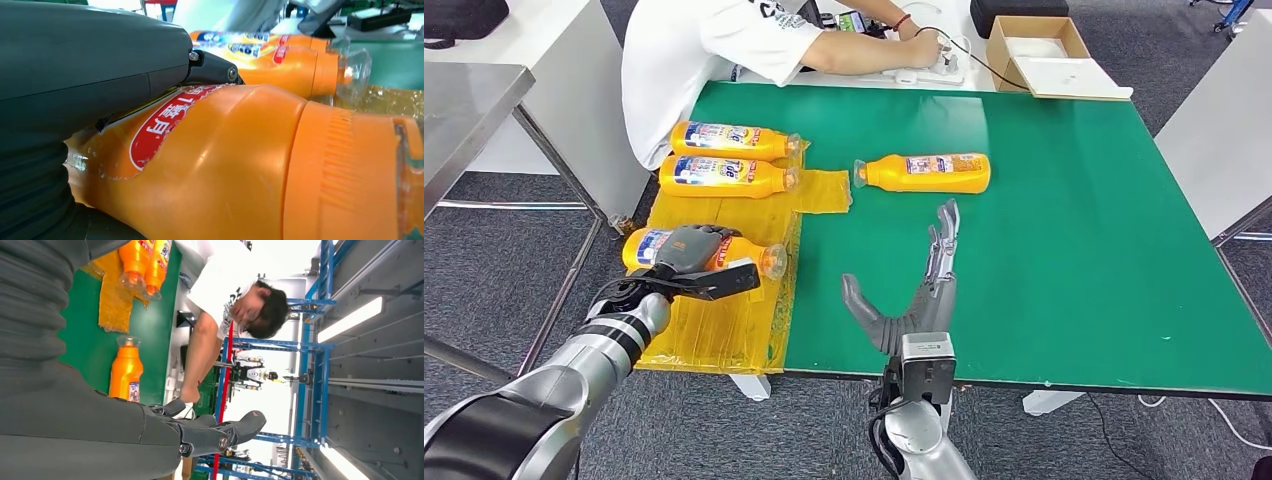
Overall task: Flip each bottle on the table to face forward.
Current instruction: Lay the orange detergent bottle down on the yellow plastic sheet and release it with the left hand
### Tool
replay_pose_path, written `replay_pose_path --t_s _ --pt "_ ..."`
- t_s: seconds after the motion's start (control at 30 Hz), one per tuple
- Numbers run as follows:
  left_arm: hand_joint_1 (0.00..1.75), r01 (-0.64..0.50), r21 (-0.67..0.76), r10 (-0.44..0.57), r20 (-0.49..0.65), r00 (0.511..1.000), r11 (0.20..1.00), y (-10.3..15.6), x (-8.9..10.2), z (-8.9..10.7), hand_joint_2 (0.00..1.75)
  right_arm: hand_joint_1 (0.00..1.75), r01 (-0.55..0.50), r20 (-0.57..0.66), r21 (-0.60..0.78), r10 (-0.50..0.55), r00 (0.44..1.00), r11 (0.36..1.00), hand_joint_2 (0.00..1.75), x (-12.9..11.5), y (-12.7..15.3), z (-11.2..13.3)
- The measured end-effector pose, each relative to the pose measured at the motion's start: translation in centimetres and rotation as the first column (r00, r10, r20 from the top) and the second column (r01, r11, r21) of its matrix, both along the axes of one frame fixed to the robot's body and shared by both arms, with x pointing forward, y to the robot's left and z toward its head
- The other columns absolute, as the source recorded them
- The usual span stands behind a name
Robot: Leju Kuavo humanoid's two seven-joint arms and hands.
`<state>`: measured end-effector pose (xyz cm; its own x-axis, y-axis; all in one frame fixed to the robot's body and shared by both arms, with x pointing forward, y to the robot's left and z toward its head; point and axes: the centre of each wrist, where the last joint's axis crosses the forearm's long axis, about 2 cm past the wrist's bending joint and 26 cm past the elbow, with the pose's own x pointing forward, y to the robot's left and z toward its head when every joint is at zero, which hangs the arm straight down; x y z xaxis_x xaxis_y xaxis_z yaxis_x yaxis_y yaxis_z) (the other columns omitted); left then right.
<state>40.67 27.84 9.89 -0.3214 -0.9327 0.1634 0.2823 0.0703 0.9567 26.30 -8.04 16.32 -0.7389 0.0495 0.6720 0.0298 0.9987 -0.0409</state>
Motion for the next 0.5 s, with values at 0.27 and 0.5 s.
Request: replay_pose_path --t_s 0.27,0.5 --pt "0.47 0.016 -0.066 -0.025 -0.142 0.989 0.998 0.16 -0.11 -0.34 0.44 0.00 -0.048 -0.016 -0.010 0.048 0.999 0.999 1.75 -0.01 0.13 -0.35" --pt "0.00 0.020 -0.081 -0.036 -0.196 0.980 0.997 0.24 -0.56 -0.99 0.00 0.00 -0.073 -0.037 -0.025 0.072 0.997 0.997 1.75 -0.04 0.23 -0.93"
